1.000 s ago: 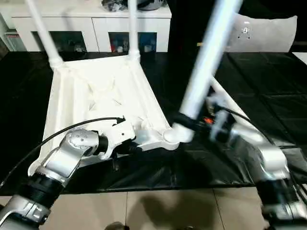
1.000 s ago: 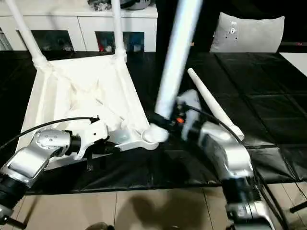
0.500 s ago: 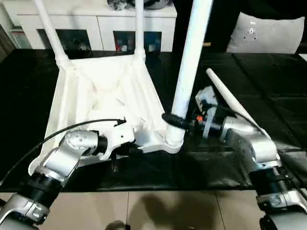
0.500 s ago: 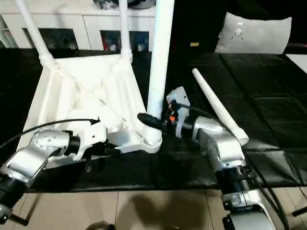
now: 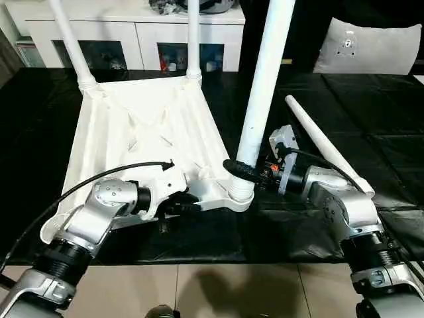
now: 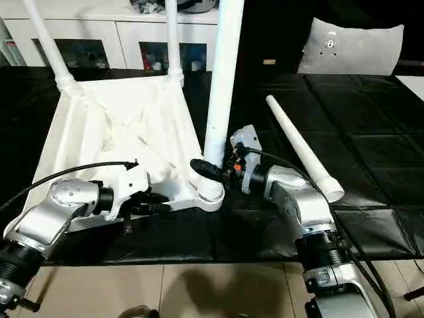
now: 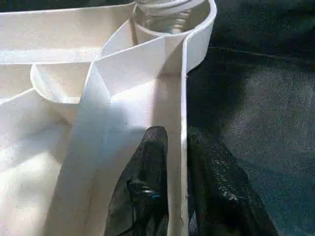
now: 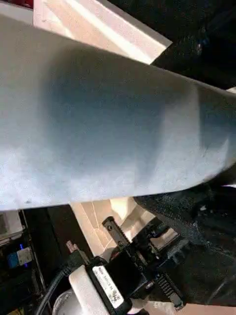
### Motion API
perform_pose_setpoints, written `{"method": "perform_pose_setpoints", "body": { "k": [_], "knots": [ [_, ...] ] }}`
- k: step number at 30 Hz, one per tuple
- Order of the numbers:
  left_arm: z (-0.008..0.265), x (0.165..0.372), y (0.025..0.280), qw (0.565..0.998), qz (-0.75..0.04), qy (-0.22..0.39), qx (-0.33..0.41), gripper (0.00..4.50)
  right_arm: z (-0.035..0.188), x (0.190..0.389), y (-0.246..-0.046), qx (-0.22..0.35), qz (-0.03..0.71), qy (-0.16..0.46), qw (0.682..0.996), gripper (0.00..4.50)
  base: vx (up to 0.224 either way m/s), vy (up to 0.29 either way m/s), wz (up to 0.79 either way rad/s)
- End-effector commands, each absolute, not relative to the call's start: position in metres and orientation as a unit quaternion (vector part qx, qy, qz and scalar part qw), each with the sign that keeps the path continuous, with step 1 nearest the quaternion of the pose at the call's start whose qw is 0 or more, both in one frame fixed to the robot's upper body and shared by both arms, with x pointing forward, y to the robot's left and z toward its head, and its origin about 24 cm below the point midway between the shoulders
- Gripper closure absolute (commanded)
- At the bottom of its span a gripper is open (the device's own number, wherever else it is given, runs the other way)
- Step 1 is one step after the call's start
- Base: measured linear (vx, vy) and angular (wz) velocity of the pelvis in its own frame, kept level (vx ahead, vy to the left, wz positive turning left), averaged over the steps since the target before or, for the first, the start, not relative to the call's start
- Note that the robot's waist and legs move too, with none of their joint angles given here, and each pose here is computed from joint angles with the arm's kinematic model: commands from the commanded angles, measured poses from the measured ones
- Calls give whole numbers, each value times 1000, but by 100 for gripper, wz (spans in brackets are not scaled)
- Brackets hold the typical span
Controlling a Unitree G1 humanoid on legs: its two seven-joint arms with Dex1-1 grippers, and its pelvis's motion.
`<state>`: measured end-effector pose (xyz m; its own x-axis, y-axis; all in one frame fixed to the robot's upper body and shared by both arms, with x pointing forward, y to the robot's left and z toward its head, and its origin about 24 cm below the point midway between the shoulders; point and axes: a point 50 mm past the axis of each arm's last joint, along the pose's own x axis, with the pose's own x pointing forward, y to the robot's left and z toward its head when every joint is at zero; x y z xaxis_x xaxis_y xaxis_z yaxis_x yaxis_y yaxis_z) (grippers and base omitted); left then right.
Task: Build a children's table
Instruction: Insert table leg to table base
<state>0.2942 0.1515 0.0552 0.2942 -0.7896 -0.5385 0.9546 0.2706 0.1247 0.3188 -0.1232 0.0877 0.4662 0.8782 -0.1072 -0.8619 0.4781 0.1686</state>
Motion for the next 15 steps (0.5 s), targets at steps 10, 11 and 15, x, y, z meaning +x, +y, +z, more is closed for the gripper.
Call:
{"method": "perform_pose_setpoints", "body": {
  "k": [10,11,15],
  "knots": [
    [52,295,157,764,-568,208,223,446,77,318,-124,14,513,126,849,261,0,0,0],
    [52,294,157,759,-574,208,225,448,75,318,-124,11,516,131,846,261,0,0,0],
    [53,291,156,743,-591,208,237,450,72,319,-124,14,519,145,842,261,0,0,0]
  ]
}}
